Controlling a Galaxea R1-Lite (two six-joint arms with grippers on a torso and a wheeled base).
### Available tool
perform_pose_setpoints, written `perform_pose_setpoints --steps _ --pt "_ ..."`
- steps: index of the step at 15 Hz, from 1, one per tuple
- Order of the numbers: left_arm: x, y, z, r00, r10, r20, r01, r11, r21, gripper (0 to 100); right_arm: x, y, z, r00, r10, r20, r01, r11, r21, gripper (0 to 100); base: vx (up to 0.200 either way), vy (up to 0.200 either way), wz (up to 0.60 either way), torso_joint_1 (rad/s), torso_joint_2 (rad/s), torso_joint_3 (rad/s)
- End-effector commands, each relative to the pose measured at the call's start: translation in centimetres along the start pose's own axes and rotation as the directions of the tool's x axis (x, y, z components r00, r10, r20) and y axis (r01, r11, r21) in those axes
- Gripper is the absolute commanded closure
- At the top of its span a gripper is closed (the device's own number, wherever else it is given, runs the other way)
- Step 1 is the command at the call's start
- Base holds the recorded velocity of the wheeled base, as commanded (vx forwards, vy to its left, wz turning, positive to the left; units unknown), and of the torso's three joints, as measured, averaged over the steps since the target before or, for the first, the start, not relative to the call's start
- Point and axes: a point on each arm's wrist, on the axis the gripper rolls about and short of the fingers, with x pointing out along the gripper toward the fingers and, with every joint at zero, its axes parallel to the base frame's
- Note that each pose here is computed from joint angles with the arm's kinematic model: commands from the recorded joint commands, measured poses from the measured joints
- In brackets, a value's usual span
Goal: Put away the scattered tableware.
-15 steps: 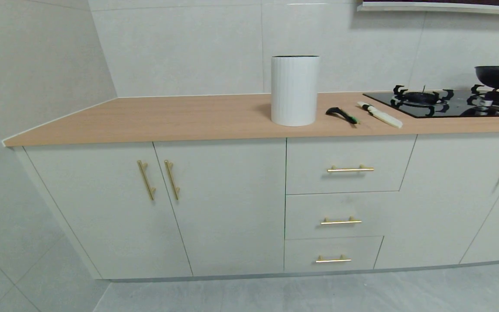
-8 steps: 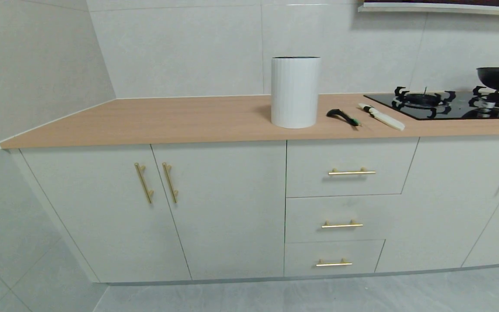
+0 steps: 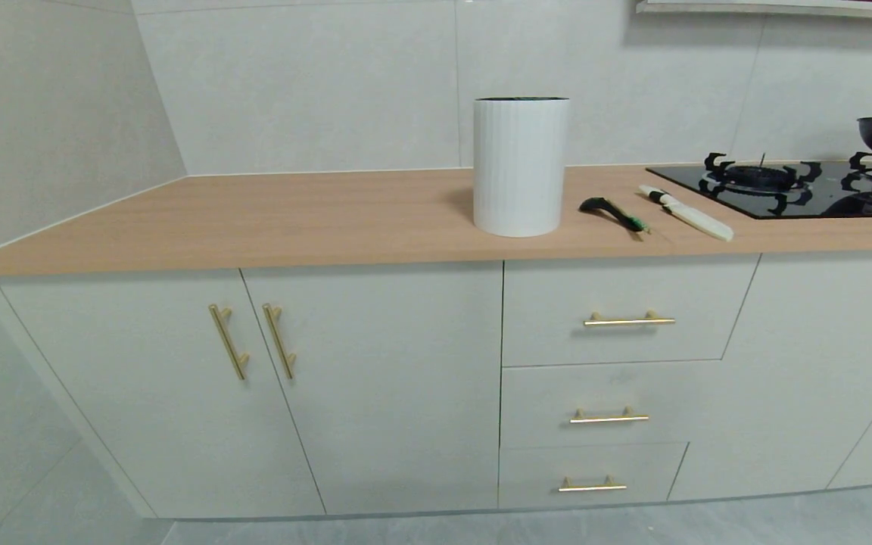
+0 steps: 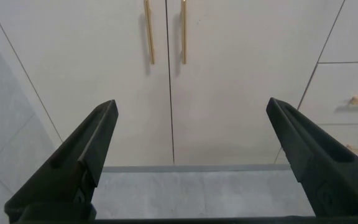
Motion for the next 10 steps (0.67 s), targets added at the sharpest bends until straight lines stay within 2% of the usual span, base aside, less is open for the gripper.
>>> perform_pose_setpoints --steps 1,7,9,10 --pt "0.0 0.0 0.0 1.0 0.001 -0.001 -0.001 1.0 0.0 0 0.0 0.0 0.0 1.0 0.001 0.001 -0.001 1.0 0.0 0 0.0 0.0 0.0 0.0 0.0 0.0" --pt "0.0 0.0 0.0 1.0 0.001 -0.001 -0.001 1.0 0.001 0 0.0 0.0 0.0 1.0 -0.008 0.0 0.008 1.0 0.004 0 0.0 0.0 0.0 0.0 0.0 0.0" --pt "0.0 0.0 0.0 1.0 0.001 -0.001 -0.001 1.0 0.001 0 -1.3 0.0 4.1 0.987 -0.012 0.161 -0.001 0.996 0.086 0 0.0 0.0 0.0 0.0 0.0 0.0" --pt "0.0 0.0 0.0 1.0 0.001 -0.001 -0.001 1.0 0.001 0 -0.9 0.0 3.7 0.999 0.011 0.053 -0.015 0.997 0.077 0 0.0 0.0 0.0 0.0 0.0 0.0"
